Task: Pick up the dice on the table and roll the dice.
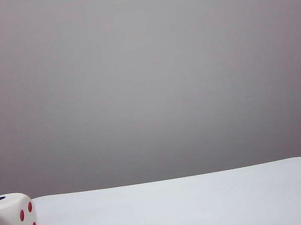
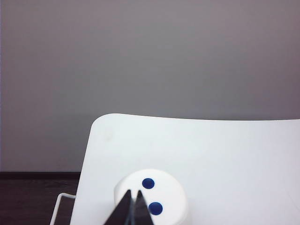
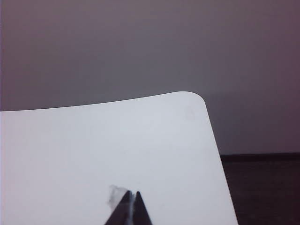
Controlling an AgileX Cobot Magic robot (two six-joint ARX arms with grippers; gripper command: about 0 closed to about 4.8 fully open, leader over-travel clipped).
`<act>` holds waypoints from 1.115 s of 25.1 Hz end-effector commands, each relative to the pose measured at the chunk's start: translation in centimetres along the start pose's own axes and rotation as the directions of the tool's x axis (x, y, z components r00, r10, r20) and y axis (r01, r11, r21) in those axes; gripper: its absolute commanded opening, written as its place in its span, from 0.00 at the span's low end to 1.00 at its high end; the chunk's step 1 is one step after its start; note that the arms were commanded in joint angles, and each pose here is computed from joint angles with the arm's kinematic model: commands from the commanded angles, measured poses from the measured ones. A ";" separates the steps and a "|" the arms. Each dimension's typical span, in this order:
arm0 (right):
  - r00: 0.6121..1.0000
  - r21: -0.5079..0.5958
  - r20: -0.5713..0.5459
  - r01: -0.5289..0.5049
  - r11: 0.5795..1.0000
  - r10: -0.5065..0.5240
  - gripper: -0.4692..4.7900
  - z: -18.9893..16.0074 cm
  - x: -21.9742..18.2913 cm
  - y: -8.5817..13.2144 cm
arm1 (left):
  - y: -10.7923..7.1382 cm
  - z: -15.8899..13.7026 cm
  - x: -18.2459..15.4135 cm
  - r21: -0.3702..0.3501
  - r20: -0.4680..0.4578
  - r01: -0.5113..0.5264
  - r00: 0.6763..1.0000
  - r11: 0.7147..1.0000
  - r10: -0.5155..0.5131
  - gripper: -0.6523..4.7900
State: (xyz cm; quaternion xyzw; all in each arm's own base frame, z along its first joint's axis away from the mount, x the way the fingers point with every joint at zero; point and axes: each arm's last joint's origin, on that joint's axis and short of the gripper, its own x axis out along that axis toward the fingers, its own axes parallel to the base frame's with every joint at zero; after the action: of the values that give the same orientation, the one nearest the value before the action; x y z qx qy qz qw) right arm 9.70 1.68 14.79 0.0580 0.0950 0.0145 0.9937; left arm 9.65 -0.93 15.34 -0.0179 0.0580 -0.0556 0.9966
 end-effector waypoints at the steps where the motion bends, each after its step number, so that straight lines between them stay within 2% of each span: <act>1: 0.999 0.007 0.048 -0.008 1.000 0.008 0.08 0.3 0.0 0.1 | 0.0 0.1 0.0 -0.003 0.007 0.004 1.000 1.000 -0.004 0.11; 4: 0.992 0.020 0.125 -0.021 1.000 0.019 0.08 1.1 0.0 0.2 | 0.0 0.1 0.0 -0.002 0.007 0.004 1.000 1.000 -0.004 0.11; 7: 0.989 0.035 0.146 -0.038 0.999 0.032 0.08 1.3 -0.1 0.2 | 0.0 0.2 0.0 -0.007 0.010 0.005 1.000 1.000 -0.005 0.11; 10: 0.974 0.067 0.202 -0.115 0.991 0.100 0.08 1.9 -0.2 0.5 | 0.0 0.7 -0.1 -0.076 0.031 0.008 1.000 0.997 -0.006 0.11; 11: 0.969 0.100 0.223 -0.129 0.987 0.104 0.08 2.2 -0.3 0.5 | -0.1 1.0 -0.2 -0.116 0.043 0.017 0.999 0.993 -0.012 0.11; 12: 0.959 0.219 0.270 -0.150 0.964 0.088 0.08 2.9 -0.5 0.5 | -0.2 1.5 -0.4 -0.187 0.052 0.052 0.998 0.981 -0.043 0.11; 14: 0.954 0.261 0.288 -0.163 0.951 0.084 0.08 4.3 -0.7 0.7 | -0.3 2.4 -0.8 -0.224 0.038 0.076 0.997 0.972 -0.069 0.11; 18: 0.958 0.250 0.270 -0.169 0.953 0.099 0.08 7.3 -0.5 1.3 | -0.3 4.1 -1.3 -0.198 0.035 0.043 0.999 0.979 -0.037 0.11; 20: 0.953 0.200 0.244 -0.229 0.953 0.178 0.08 10.2 0.4 2.2 | -0.3 6.1 -1.6 -0.171 0.052 0.004 0.999 0.985 0.005 0.11; 23: 0.948 0.162 0.187 -0.290 0.943 0.259 0.08 13.4 2.4 3.3 | -0.3 8.0 -2.0 -0.132 0.017 -0.034 0.999 0.991 0.036 0.11; 24: 0.941 0.149 0.165 -0.321 0.935 0.297 0.08 14.4 3.2 3.8 | -0.2 8.7 -2.1 -0.111 -0.010 -0.055 0.998 0.992 0.055 0.11; 26: 0.894 0.108 0.092 -0.446 0.888 0.438 0.08 17.2 6.5 5.4 | -0.2 10.7 -2.4 -0.036 -0.114 -0.119 0.987 0.992 0.114 0.11; 28: 0.859 0.107 0.053 -0.513 0.852 0.510 0.08 18.3 8.4 6.5 | -0.1 11.8 -2.5 -0.018 -0.158 -0.144 0.978 0.989 0.139 0.11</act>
State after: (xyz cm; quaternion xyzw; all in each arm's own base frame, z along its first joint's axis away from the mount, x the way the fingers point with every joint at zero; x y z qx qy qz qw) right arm 20.14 5.56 30.90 0.1448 0.0657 0.2269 0.9608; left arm 8.61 -0.51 26.80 -0.0384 0.1221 0.0045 0.9918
